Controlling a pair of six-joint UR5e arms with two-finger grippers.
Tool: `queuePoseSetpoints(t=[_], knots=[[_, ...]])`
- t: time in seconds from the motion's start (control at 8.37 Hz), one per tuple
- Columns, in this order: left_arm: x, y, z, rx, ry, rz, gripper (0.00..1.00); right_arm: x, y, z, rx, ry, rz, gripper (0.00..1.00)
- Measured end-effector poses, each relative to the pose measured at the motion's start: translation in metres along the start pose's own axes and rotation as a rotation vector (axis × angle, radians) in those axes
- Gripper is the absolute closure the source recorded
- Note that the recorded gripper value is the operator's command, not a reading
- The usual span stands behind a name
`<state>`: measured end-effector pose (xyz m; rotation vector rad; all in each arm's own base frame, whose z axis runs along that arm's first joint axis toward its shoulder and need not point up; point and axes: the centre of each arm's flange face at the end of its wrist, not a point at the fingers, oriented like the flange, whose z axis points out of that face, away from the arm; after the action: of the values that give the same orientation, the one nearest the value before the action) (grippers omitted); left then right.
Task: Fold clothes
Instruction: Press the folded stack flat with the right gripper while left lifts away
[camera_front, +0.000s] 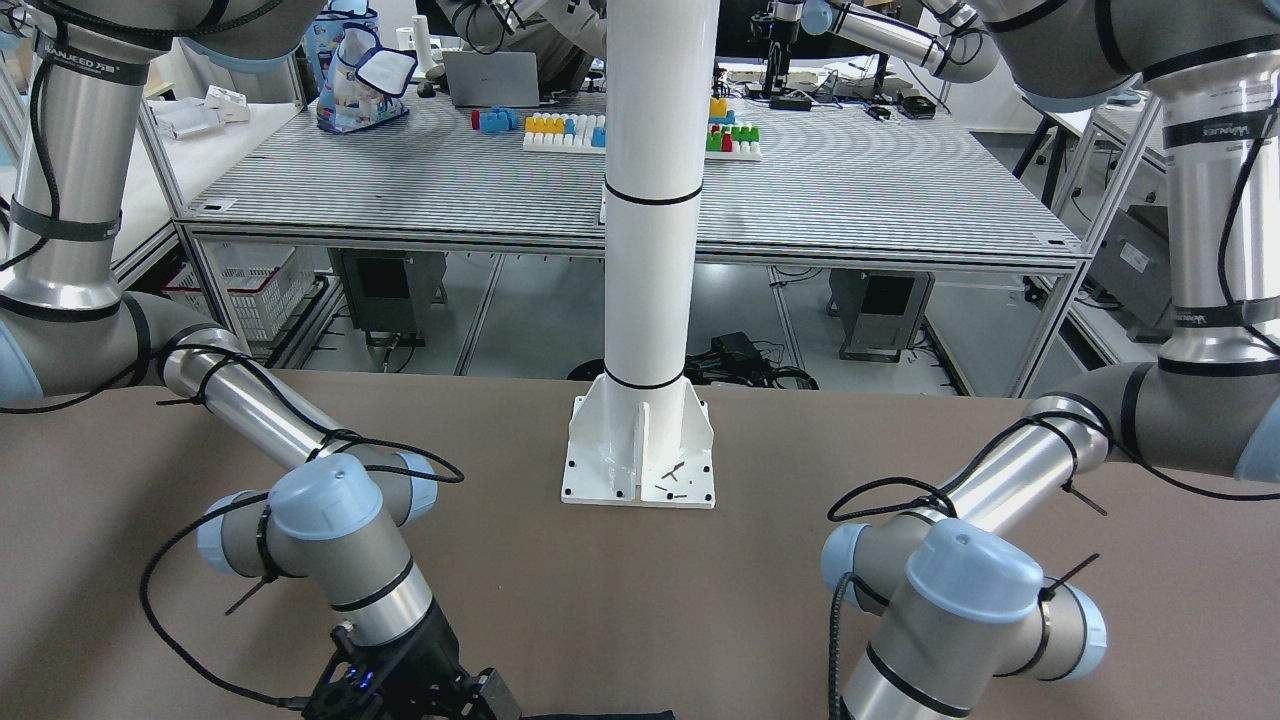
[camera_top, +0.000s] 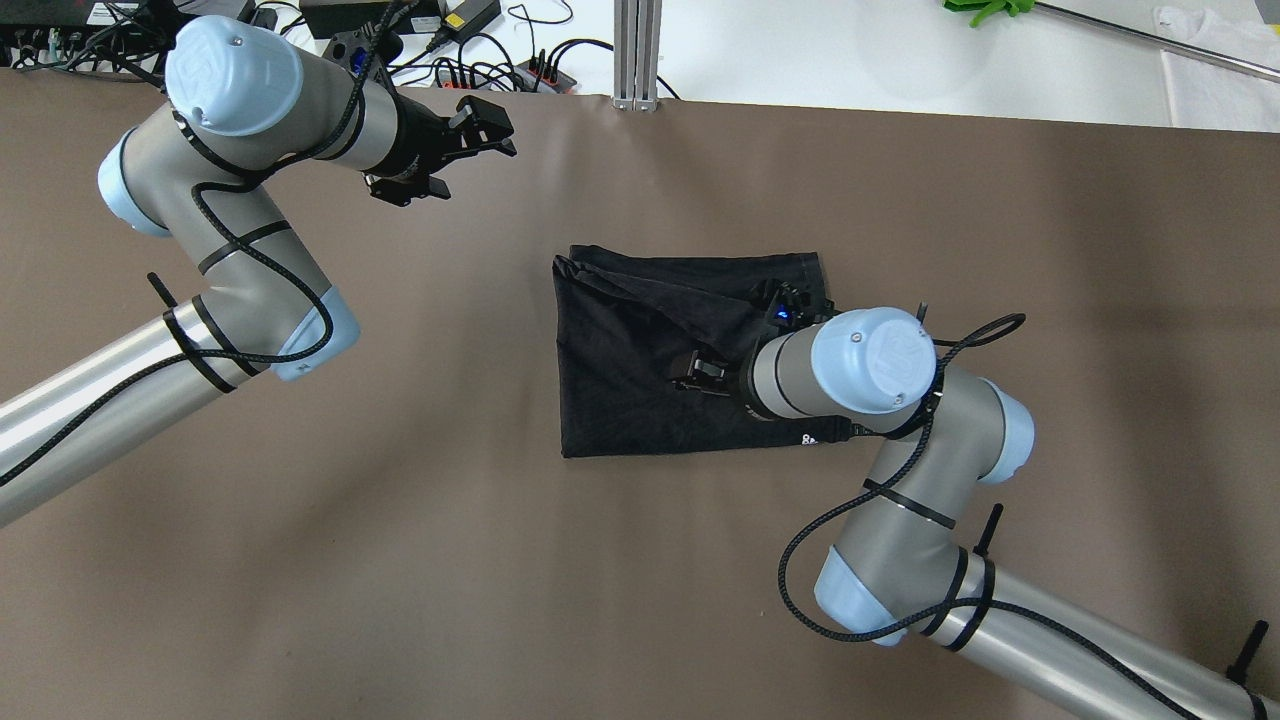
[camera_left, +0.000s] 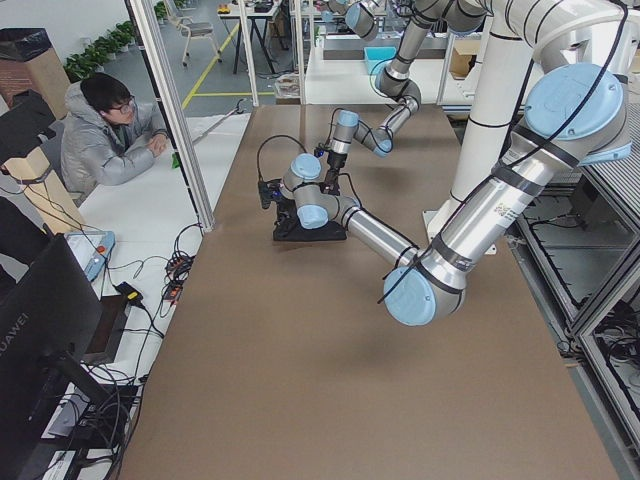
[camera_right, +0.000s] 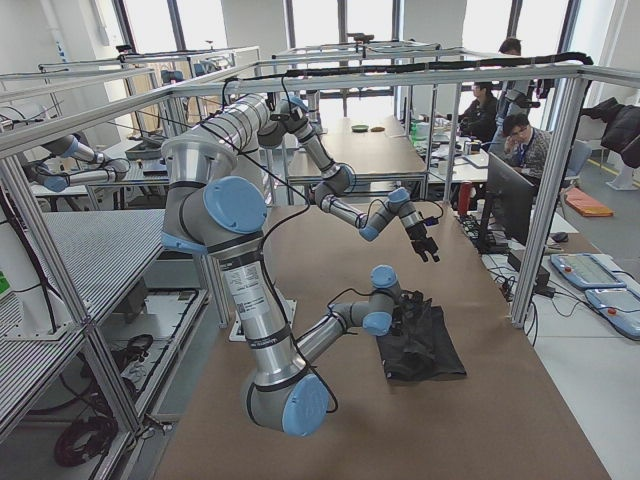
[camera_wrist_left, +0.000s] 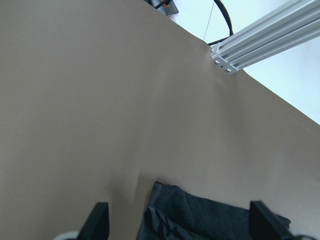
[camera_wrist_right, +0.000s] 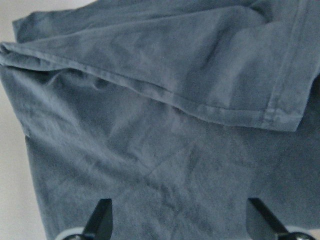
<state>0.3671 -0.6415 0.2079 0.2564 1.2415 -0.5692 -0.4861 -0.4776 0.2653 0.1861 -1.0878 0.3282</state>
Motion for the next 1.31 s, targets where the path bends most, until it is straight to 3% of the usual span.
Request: queuePoseSetpoints(t=[0.36, 0.72, 1.31], knots=[[-0.011, -0.014, -0.005, 0.006, -0.012, 0.022, 0.00, -0.014, 0.013, 0.033, -0.003, 0.116, -0.132, 0.06], [-0.028, -0.016, -0.001, 0.010, -0.031, 0.018, 0.00, -0.016, -0.008, 0.064, 0.021, 0.186, -0.226, 0.06], [-0.045, -0.016, 0.004, 0.013, -0.049, 0.004, 0.00, -0.033, -0.130, 0.084, 0.120, 0.296, -0.357, 0.06]])
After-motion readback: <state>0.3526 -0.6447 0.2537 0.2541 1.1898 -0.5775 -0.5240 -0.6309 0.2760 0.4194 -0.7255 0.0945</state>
